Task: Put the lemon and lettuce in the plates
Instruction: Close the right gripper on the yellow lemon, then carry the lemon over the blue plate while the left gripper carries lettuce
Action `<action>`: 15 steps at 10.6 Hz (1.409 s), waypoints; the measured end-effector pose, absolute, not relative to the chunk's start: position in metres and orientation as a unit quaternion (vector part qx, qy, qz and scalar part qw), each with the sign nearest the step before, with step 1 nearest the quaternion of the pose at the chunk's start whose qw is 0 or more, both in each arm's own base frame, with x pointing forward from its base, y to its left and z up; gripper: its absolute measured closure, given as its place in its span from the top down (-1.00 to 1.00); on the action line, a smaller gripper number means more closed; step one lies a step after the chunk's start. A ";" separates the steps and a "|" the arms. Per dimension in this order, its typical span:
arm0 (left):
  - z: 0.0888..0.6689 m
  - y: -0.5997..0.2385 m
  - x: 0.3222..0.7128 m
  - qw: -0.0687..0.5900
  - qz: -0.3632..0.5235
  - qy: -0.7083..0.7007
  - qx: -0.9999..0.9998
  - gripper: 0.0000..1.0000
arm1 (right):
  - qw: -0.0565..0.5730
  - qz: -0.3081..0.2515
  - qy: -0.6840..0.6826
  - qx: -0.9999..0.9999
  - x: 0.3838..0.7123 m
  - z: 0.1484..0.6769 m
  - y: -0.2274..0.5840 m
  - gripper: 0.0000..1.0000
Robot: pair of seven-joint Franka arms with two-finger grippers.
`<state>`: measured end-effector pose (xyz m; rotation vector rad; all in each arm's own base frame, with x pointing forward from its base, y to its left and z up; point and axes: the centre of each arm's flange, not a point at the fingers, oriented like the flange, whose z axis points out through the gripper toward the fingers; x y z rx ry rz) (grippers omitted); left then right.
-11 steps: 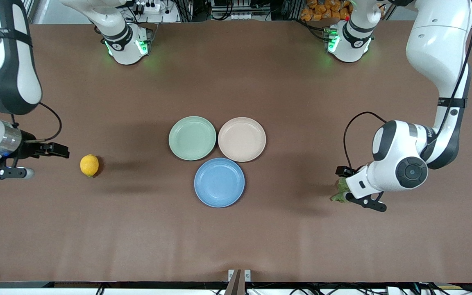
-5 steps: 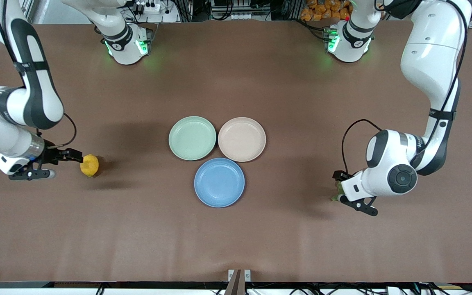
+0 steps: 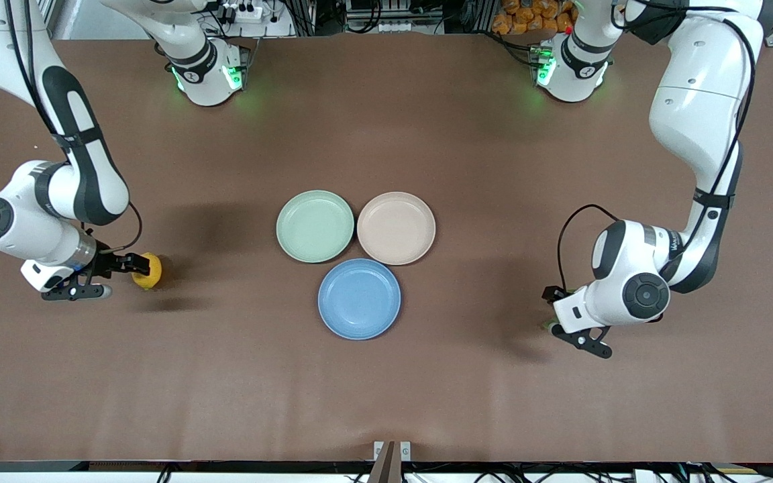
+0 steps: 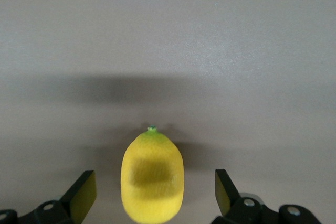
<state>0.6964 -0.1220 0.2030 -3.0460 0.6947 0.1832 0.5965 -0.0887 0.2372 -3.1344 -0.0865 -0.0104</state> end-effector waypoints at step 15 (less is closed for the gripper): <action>0.186 -0.115 0.702 0.011 0.051 0.149 -0.987 -0.93 | 0.020 -0.020 0.010 -1.000 0.613 0.226 -0.039 0.27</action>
